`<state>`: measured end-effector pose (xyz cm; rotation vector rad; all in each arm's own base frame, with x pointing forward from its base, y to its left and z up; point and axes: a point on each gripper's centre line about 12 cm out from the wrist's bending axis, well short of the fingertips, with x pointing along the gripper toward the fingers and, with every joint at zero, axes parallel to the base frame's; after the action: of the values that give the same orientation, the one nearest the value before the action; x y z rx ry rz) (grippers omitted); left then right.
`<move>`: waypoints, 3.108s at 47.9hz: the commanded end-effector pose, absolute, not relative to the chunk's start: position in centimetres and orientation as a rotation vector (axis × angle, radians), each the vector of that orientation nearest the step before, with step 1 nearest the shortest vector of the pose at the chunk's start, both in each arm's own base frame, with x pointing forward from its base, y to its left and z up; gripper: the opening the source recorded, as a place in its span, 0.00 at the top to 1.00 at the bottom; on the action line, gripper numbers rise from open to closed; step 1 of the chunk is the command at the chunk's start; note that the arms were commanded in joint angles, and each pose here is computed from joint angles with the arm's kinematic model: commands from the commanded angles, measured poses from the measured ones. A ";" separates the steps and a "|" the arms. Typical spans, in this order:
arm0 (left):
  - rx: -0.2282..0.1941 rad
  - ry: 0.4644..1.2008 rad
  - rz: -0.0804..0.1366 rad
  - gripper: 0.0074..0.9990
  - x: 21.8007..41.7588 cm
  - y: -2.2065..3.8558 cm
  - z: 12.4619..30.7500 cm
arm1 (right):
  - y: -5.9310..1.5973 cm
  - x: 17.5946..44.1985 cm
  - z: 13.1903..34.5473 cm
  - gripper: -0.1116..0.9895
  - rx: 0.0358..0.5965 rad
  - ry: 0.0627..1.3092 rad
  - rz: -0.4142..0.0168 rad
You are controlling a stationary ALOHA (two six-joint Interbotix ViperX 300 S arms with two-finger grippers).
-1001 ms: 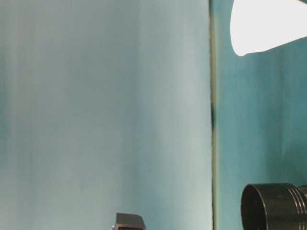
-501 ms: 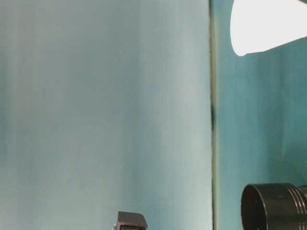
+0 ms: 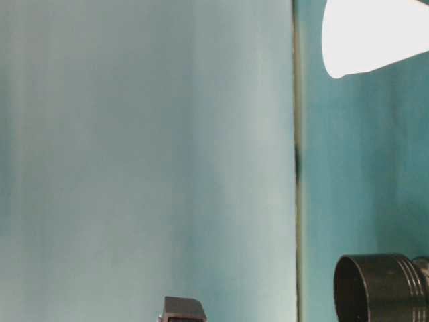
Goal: Put the paper cup into the moved red handle cup holder.
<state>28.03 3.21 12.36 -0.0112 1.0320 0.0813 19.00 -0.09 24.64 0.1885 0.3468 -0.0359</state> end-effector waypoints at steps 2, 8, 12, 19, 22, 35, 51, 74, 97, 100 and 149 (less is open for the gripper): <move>-0.006 1.008 0.080 0.72 28.5 3.19 13.0 | -0.15 19.2 25.0 1.00 0.200 0.337 -0.040; -0.007 1.000 0.081 0.72 28.7 3.20 13.2 | -0.15 19.2 25.0 1.00 0.200 0.337 -0.040; -0.005 0.959 0.083 0.72 29.1 3.25 14.7 | -0.12 19.2 25.0 1.00 0.200 0.337 -0.038; 0.002 0.919 0.084 0.72 29.5 3.31 18.0 | -0.12 19.2 24.9 1.00 0.200 0.339 -0.038; 0.003 0.907 0.086 0.72 29.6 3.34 19.8 | -0.12 19.2 25.0 1.00 0.200 0.337 -0.038; 0.006 0.905 0.089 0.72 29.4 3.36 24.6 | -0.12 19.2 24.9 1.00 0.198 0.339 -0.038; 0.015 0.899 0.060 0.72 31.7 2.53 25.2 | -0.12 19.2 25.0 1.00 0.200 0.337 -0.038; 0.024 0.894 0.048 0.72 37.6 2.61 23.1 | -0.15 19.1 25.0 1.00 0.198 0.334 -0.039; 0.015 0.986 0.046 0.72 38.6 2.66 17.0 | -0.12 19.1 25.0 1.00 0.198 0.334 -0.037; 0.007 0.992 0.048 0.72 38.6 2.59 16.4 | -0.15 19.1 25.0 1.00 0.198 0.336 -0.039; 0.015 0.990 0.030 0.72 39.5 1.90 13.0 | -0.12 19.1 25.0 1.00 0.198 0.334 -0.037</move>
<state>39.04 2.05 12.51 0.0102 1.0161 0.0338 18.94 -0.12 24.73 0.1903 0.3421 -0.0372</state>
